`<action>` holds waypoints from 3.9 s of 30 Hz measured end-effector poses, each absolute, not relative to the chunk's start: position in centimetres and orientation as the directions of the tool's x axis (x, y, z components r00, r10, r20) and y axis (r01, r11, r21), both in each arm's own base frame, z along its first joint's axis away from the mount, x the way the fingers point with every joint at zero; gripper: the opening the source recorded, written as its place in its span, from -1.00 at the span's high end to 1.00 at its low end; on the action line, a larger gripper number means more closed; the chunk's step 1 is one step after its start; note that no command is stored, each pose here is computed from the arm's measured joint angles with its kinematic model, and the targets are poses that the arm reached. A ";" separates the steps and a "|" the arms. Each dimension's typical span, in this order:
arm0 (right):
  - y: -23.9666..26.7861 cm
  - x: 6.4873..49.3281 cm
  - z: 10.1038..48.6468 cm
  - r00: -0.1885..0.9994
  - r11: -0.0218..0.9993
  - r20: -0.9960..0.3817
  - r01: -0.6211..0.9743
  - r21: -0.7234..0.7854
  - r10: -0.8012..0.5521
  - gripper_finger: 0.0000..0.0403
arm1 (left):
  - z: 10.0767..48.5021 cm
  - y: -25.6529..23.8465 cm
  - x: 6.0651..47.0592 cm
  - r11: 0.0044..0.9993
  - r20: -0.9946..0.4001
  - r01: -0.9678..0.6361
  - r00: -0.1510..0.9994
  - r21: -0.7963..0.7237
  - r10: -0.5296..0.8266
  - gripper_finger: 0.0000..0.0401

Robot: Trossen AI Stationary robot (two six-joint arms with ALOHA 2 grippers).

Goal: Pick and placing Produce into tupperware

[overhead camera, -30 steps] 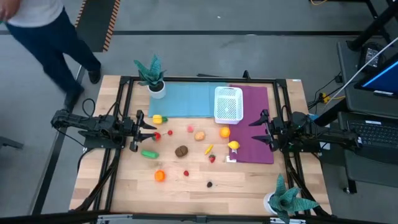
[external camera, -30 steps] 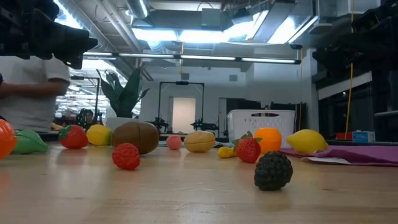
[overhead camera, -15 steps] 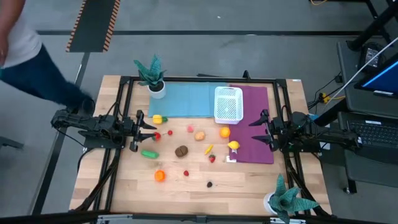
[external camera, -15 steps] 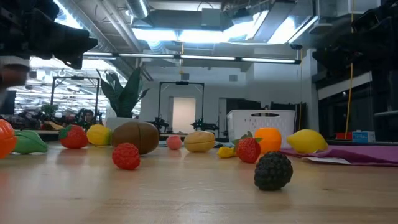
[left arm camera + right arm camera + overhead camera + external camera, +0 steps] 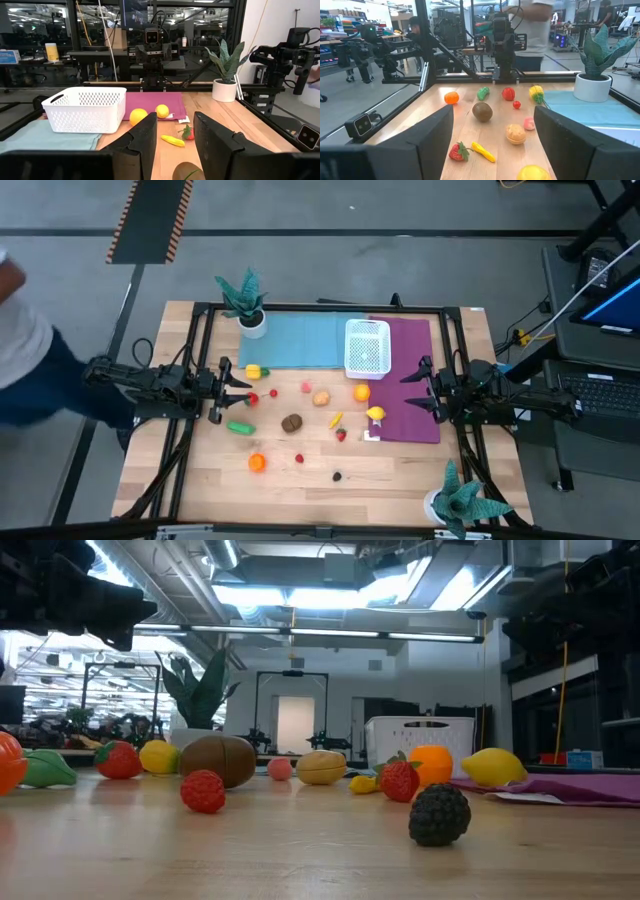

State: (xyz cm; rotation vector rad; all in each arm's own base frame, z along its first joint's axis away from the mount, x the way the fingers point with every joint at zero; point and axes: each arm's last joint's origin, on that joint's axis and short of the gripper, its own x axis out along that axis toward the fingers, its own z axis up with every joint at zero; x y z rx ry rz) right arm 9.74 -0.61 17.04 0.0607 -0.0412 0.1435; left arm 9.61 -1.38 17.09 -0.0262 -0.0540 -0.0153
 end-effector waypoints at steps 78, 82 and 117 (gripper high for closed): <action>-0.8 9.8 17.1 0.996 0.996 0.056 -0.070 0.058 0.067 -0.38 | 17.1 -1.4 9.6 0.999 0.054 0.016 0.998 -0.033 -0.014 0.39; -0.9 9.8 17.1 0.998 0.998 0.055 -0.033 0.061 0.029 -0.38 | 17.1 -1.4 9.6 0.999 0.055 0.016 0.998 -0.033 -0.015 0.39; -1.2 9.8 17.5 0.994 0.995 0.094 0.038 0.090 -0.046 -0.38 | 17.3 -1.1 9.6 0.995 0.072 -0.070 0.995 0.069 0.065 0.39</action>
